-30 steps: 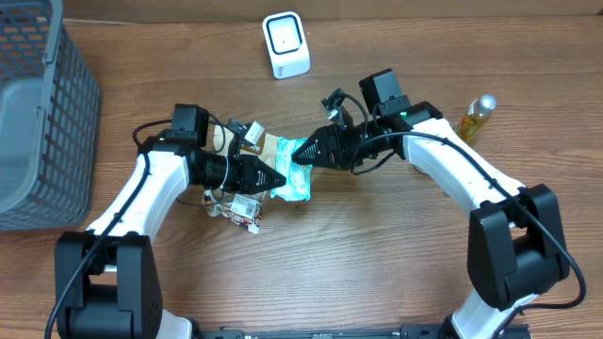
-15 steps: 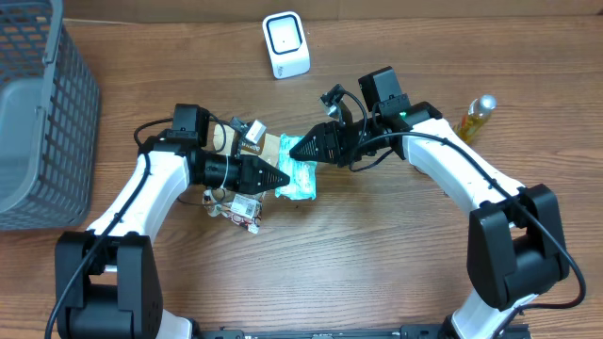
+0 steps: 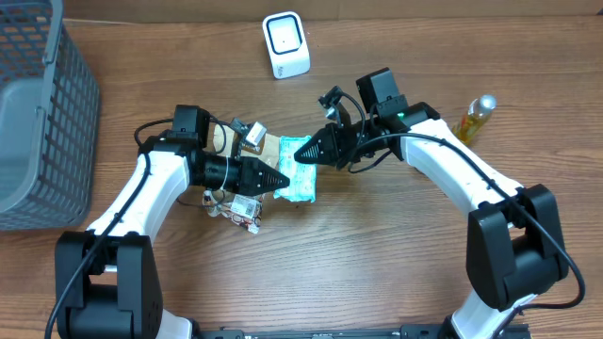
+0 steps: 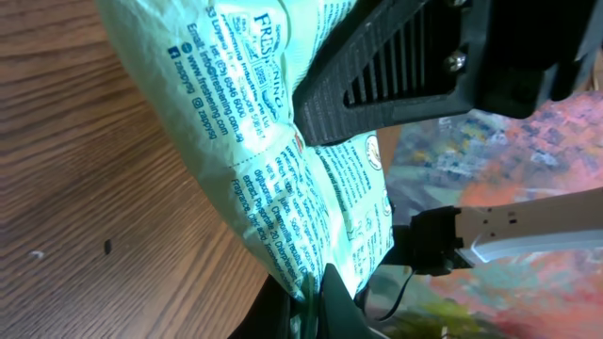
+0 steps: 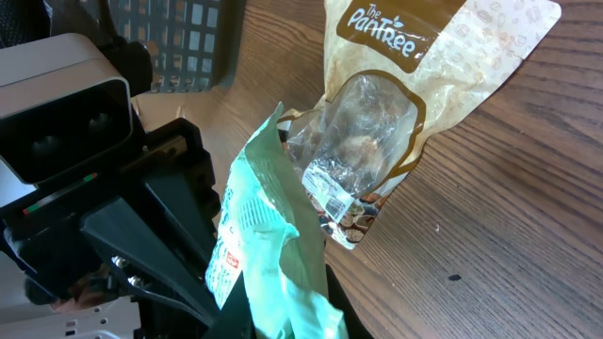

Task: Scan the item barcode
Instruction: 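Pull the mint-green pack out of the bread bag with both grippers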

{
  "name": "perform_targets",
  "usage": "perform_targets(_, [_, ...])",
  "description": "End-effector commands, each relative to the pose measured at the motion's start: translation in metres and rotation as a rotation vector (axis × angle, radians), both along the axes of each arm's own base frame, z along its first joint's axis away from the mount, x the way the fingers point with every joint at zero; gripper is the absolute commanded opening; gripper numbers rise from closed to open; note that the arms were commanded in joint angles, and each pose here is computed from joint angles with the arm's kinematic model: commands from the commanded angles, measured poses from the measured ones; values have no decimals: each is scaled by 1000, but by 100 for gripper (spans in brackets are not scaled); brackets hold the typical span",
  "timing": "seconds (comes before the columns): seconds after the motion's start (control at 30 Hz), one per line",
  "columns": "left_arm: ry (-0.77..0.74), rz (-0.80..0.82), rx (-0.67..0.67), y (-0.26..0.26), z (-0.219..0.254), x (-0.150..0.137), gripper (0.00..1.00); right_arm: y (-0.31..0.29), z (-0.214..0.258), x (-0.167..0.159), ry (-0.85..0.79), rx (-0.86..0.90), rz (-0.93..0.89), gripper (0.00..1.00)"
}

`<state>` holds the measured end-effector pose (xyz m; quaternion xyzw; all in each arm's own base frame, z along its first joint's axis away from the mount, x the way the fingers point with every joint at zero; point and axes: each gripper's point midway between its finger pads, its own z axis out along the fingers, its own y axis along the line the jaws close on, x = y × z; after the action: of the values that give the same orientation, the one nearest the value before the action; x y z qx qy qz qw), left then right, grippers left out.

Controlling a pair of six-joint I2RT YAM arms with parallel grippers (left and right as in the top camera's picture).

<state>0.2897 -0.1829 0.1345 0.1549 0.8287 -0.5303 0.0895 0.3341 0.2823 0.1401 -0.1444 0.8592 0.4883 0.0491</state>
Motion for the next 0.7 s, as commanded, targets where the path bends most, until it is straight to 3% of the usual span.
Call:
perform_targets(0.0, [-39,-15,41,1,-4,2,4,-2,4,1,-27,-3,-1,4])
perform_targets(0.03, [-41,-15,41,1,-4,2,4,-2,4,1,-27,-3,-2,7])
perform_targets(0.1, [-43,-15,40,1,-4,2,4,-2,4,1,-28,-3,-1,31])
perform_targets(0.13, [-43,-15,40,1,-4,3,4,-2,4,1,-28,-3,-1,35])
perform_targets(0.3, [-43,-11,72,3,-8,3,4,-2,4,1,-29,-4,-2,38])
perform_targets(0.4, [-40,-9,83,4,-10,3,4,-4,3,3,-30,-6,-7,36])
perform_targets(0.5, [-36,-9,83,4,-10,2,4,-4,4,5,-35,-4,-11,6])
perform_targets(0.67, [-33,-9,85,5,-11,2,4,-4,4,5,-37,-3,-11,4])
